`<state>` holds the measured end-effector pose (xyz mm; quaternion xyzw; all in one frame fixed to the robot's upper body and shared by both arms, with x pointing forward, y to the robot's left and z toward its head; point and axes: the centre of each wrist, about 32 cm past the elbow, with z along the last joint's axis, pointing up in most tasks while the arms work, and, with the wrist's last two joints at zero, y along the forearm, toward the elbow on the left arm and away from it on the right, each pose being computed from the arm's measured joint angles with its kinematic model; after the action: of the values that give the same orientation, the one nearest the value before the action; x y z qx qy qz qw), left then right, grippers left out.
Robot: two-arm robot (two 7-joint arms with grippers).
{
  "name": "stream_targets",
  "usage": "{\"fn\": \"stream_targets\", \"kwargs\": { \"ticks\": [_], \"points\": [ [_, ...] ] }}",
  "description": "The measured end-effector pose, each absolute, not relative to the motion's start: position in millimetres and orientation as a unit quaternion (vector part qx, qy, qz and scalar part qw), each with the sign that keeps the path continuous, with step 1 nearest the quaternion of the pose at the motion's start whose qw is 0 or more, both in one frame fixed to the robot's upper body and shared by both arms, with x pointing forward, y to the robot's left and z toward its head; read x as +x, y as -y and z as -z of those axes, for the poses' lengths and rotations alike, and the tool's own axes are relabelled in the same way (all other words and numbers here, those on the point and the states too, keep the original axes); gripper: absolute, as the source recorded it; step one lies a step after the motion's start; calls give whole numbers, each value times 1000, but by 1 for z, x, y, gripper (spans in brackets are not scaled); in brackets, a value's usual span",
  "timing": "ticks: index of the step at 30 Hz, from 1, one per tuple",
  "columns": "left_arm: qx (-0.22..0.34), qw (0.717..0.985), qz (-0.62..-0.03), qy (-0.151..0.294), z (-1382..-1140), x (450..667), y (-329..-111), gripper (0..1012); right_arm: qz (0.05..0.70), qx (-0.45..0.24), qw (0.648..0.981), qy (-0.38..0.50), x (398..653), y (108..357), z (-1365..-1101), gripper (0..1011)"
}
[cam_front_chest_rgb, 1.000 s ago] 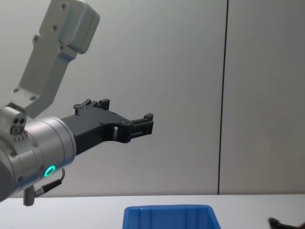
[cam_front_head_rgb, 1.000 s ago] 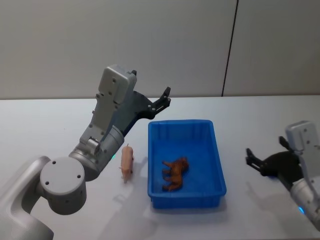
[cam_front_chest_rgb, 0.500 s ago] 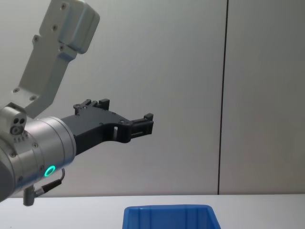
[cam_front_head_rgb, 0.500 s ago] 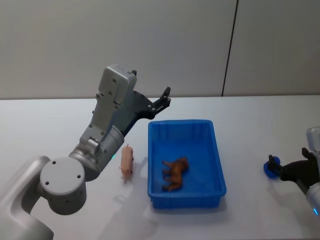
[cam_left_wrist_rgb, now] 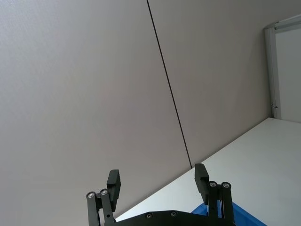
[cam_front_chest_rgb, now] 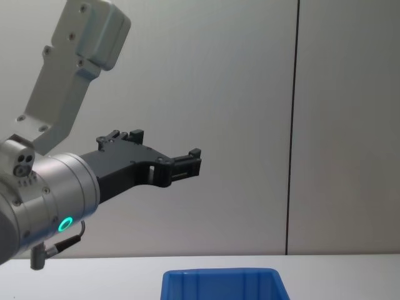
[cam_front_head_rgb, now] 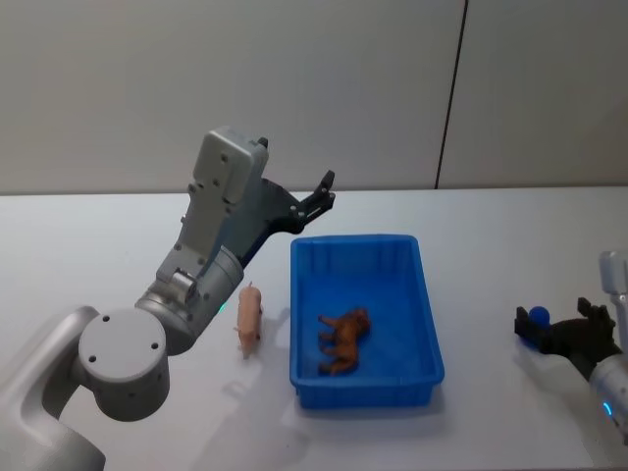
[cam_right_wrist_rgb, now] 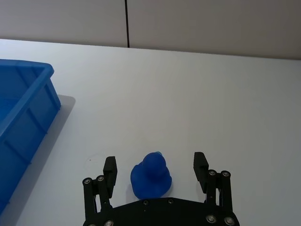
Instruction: Pick up the two dolls from the table and place them into the box.
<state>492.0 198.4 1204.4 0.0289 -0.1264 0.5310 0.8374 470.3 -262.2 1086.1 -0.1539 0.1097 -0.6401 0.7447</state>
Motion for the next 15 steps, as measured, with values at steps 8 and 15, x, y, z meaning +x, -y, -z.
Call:
{"fn": "stream_targets", "kwargs": {
  "ticks": [8, 15],
  "points": [
    [29, 837, -531, 126, -1204, 492, -198, 1001, 637, -141, 745, -137, 480, 263, -1075, 994],
    [29, 837, -531, 126, -1204, 492, -198, 1001, 634, -133, 746, -156, 486, 264, -1066, 812]
  ]
}}
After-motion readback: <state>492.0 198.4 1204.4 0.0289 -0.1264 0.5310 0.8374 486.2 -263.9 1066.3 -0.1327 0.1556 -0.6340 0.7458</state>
